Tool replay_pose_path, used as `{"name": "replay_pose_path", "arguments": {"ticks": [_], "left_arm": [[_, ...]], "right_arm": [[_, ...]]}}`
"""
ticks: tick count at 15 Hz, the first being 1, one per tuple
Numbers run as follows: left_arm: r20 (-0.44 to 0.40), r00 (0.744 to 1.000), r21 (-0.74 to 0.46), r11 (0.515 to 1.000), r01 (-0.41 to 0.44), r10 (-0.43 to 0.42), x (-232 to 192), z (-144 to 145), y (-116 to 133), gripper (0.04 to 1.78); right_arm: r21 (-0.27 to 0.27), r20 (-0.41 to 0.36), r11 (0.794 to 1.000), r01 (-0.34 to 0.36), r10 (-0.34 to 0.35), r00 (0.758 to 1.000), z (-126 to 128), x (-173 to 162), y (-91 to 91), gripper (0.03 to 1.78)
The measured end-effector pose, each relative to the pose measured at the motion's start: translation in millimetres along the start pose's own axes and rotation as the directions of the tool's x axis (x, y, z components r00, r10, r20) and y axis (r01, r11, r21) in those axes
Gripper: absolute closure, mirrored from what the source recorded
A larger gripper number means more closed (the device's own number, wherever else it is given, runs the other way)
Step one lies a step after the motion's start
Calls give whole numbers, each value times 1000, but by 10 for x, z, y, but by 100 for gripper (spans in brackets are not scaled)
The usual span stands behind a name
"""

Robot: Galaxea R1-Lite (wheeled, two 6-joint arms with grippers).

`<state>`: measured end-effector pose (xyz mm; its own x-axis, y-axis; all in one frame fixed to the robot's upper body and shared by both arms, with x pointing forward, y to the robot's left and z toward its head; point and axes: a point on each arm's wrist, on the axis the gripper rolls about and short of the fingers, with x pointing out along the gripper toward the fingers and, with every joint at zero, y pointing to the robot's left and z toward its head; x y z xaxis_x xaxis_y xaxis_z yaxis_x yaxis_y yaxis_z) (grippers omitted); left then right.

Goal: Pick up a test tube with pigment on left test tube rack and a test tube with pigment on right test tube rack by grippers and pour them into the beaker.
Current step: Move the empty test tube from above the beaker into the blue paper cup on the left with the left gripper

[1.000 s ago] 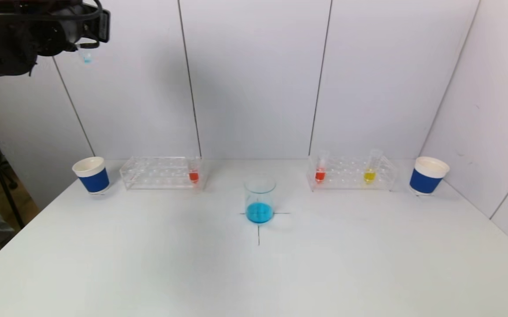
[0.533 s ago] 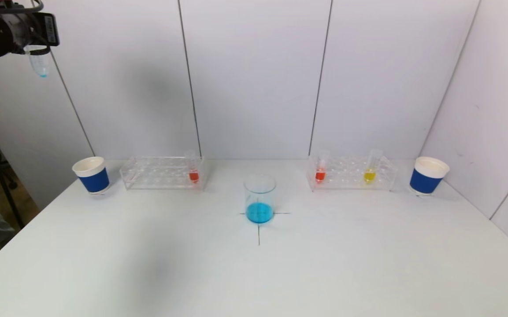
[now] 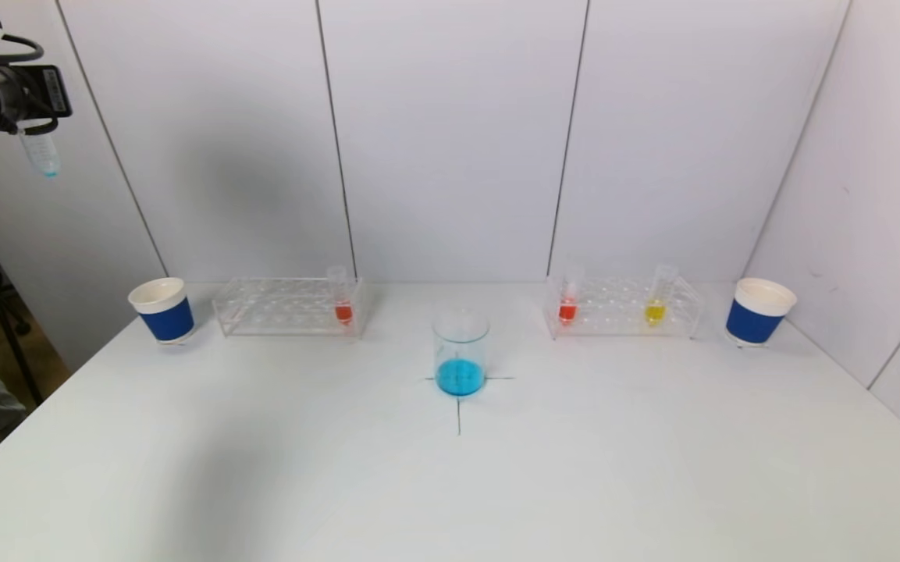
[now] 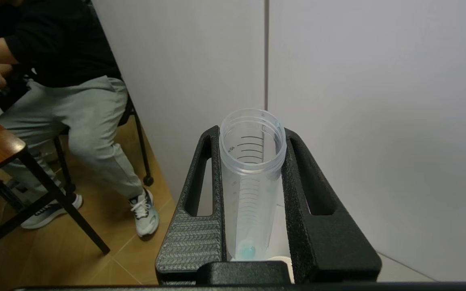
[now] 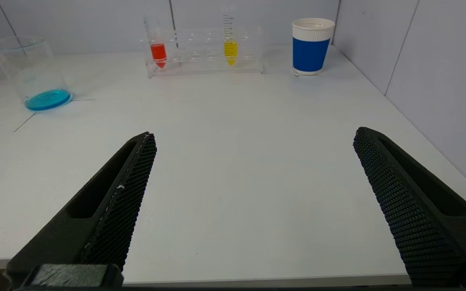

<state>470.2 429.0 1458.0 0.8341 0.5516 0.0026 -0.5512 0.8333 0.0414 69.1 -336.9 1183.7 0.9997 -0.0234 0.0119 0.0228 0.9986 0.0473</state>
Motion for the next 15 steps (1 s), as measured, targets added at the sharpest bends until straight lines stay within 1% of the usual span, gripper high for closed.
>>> {"name": "replay_pose_path", "arguments": {"ticks": [3, 5, 8, 12, 15], "left_arm": [[-46, 999, 1, 1000, 16, -16, 80, -167, -29, 138], [-59, 998, -5, 1000, 18, -18, 140, -268, -54, 138], [-58, 998, -5, 999, 33, -33, 246, -486, -110, 138], [-29, 996, -8, 997, 79, -79, 352, -795, -175, 138], [-54, 995, -2, 997, 80, -80, 425, -993, -206, 138]], "right_arm": [[0, 1, 1000, 0, 0, 1000, 1, 0, 0, 4], [0, 0, 1000, 0, 0, 1000, 0, 0, 0, 4], [0, 0, 1000, 0, 0, 1000, 0, 0, 0, 4], [0, 0, 1000, 0, 0, 1000, 0, 0, 0, 4], [0, 0, 1000, 0, 0, 1000, 0, 0, 0, 4]]}}
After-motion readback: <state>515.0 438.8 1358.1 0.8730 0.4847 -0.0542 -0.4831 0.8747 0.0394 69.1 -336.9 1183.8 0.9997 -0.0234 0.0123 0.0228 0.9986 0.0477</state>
